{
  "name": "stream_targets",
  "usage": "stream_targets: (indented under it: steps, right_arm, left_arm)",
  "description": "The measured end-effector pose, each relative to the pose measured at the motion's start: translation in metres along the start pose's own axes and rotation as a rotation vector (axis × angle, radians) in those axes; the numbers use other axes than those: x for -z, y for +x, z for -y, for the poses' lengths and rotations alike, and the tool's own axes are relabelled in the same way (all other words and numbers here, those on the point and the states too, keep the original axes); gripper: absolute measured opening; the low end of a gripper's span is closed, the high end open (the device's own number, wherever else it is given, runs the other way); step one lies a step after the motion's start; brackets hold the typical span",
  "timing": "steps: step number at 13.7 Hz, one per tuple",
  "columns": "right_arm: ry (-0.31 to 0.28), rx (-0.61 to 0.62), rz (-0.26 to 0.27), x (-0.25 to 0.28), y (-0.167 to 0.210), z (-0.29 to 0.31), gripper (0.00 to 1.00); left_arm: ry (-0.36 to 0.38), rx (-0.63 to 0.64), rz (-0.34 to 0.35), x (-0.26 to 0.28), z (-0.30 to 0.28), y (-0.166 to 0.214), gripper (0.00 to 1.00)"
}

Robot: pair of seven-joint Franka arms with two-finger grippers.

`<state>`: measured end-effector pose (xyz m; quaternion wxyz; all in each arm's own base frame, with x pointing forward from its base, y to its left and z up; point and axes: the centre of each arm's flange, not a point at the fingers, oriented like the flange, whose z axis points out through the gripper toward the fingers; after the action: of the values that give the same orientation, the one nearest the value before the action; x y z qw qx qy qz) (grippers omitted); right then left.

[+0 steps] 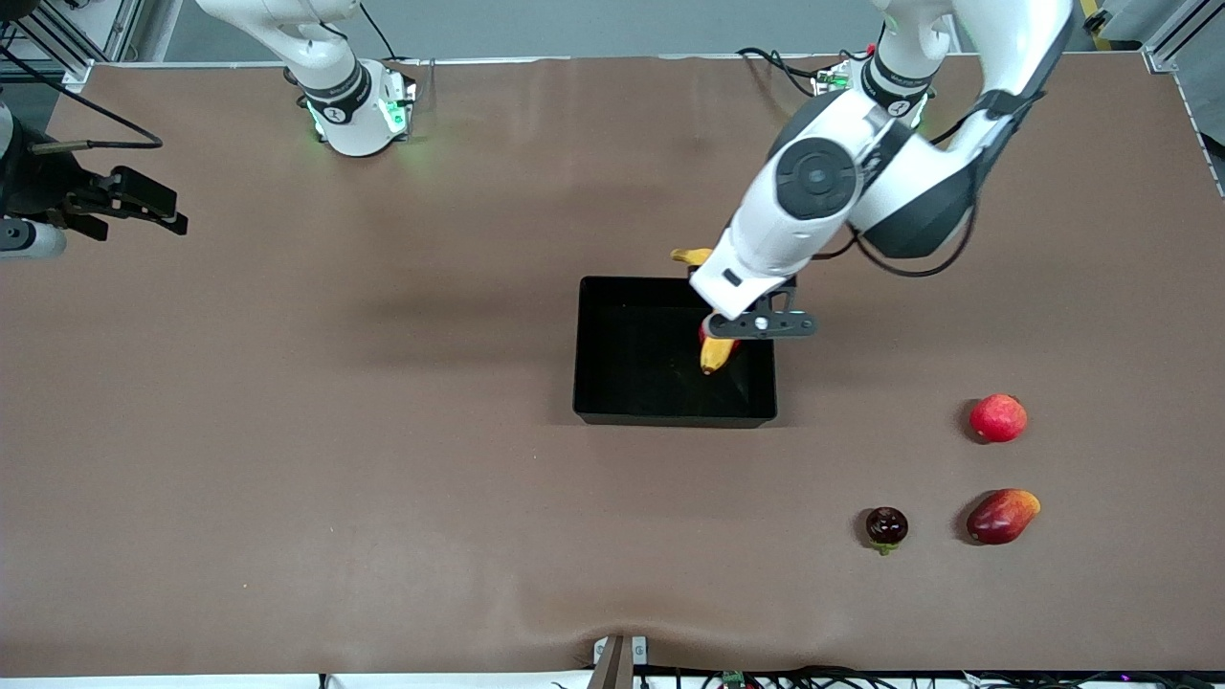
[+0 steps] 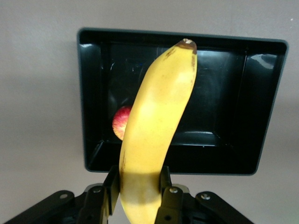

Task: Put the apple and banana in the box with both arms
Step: 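Carry the banana with the left gripper and lower it into the box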

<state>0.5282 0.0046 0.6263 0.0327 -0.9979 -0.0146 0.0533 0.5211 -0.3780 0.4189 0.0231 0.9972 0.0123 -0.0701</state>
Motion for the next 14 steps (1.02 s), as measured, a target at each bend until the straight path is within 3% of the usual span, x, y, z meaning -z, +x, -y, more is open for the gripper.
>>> stream_targets:
  steps: [3,6,9,14]
  right_arm:
    - [0.000,0.001,-0.001,0.000,0.000,0.000,1.00]
    - [0.000,0.001,0.000,0.000,0.000,0.001,1.00]
    - [0.000,0.001,-0.001,0.000,0.000,0.001,1.00]
    - [0.000,0.001,-0.001,0.000,0.000,0.001,1.00]
  left_arm:
    - [-0.008,0.075,0.010,-0.035,-0.023,0.006,0.38]
    - [0.034,0.166,0.045,-0.084,-0.043,0.005,0.38]
    - [0.044,0.188,0.073,-0.115,-0.054,0.005,0.38]
    - [0.059,0.190,0.035,-0.145,-0.070,0.007,0.38]
